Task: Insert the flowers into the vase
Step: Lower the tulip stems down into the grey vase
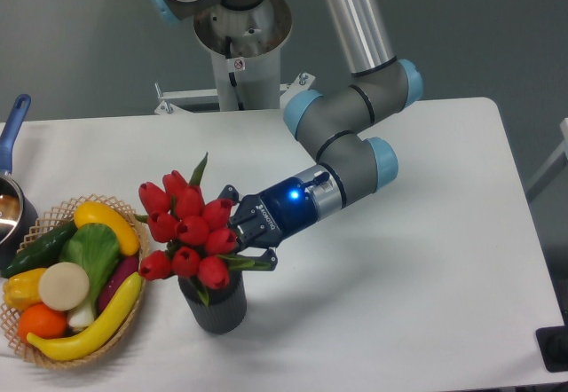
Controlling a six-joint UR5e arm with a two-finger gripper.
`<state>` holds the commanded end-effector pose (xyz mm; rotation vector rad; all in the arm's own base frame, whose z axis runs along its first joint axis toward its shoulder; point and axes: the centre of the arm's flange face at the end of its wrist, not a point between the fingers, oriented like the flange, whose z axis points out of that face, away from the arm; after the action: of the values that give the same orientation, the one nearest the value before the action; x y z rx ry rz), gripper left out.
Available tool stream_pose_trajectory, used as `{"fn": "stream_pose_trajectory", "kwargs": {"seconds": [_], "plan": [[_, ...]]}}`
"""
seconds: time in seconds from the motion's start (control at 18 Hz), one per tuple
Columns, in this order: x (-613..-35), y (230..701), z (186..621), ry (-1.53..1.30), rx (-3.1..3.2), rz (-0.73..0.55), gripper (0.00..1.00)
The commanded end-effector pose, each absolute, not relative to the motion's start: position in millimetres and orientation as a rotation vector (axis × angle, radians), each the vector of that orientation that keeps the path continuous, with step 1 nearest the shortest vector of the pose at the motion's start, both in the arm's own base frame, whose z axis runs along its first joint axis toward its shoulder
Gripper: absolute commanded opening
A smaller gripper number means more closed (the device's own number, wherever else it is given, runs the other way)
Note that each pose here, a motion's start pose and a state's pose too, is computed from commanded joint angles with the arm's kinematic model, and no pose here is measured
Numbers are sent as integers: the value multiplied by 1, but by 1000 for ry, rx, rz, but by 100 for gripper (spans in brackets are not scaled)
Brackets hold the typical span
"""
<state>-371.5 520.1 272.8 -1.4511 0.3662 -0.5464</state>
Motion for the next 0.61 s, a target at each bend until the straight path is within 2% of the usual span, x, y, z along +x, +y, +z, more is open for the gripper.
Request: {"fn": "stream_pose_trajectory", "kwargs": {"seconds": [0.61], "plan": [[-376,518,255,358,-1456,-538,30]]}}
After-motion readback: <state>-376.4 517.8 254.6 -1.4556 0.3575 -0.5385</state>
